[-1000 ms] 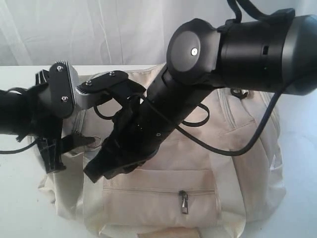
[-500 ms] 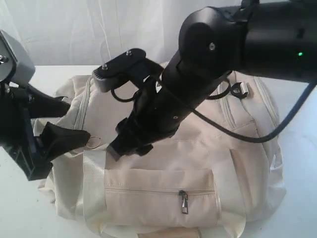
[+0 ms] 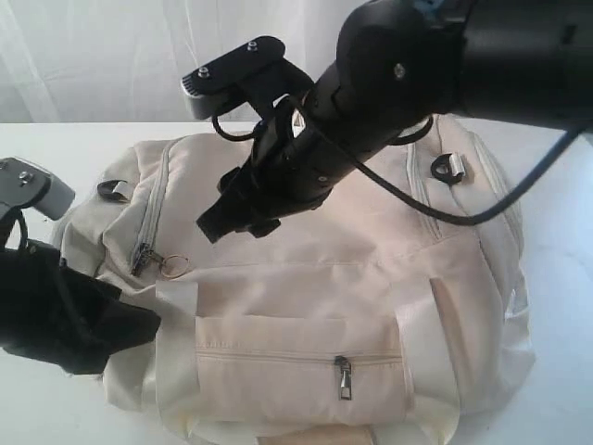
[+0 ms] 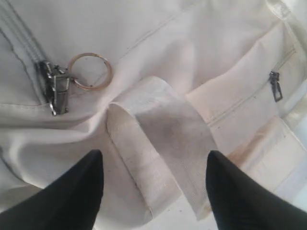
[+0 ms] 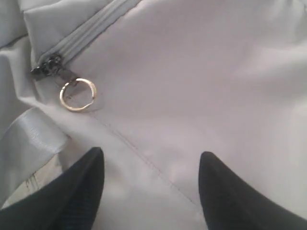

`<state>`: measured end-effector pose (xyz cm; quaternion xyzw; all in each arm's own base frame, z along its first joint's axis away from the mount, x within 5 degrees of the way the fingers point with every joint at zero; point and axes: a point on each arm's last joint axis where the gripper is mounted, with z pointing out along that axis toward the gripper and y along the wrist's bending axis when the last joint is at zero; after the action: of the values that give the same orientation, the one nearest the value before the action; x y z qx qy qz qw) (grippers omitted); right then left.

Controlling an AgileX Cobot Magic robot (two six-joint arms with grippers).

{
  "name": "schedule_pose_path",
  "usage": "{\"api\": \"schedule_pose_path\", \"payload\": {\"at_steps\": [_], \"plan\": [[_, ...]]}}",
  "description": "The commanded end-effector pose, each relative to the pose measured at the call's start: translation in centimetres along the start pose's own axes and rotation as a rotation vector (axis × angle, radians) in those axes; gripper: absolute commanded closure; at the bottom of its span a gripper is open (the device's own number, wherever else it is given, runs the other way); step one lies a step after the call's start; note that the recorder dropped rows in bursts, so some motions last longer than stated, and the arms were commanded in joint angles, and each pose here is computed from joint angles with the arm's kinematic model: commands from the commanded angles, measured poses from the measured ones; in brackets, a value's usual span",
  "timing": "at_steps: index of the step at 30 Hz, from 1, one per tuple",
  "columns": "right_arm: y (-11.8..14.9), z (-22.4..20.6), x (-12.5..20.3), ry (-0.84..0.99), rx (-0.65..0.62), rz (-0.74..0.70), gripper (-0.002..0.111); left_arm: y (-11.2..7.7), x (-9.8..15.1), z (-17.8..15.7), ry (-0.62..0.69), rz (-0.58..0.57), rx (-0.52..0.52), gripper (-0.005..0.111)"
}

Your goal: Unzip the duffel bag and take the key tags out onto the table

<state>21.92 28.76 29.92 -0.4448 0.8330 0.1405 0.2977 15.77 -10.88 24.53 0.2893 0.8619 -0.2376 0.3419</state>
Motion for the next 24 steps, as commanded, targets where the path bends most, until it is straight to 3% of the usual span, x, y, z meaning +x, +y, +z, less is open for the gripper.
{"api": "schedule_pose_path", "payload": {"at_steps": [1, 6, 12, 24], "plan": [[-0.6, 1.5, -1.5, 0.022, 0.010, -0.010, 0.054, 0.5, 0.2, 1.3, 0.031, -0.087, -0.005, 0.042], [-0.7, 3.9, -2.8, 0.104, -0.002, -0.052, 0.054, 1.0, 0.2, 2.7, 0.041, -0.183, 0.005, 0.042], [-0.4, 5.7, -2.9, 0.150, -0.041, -0.097, 0.054, 0.7, -0.3, 2.9, -0.008, -0.205, 0.051, 0.047], [-2.5, 5.7, -2.6, 0.169, -0.018, -0.052, 0.054, 0.3, -0.6, 2.9, -0.037, -0.190, 0.097, 0.102]]}}
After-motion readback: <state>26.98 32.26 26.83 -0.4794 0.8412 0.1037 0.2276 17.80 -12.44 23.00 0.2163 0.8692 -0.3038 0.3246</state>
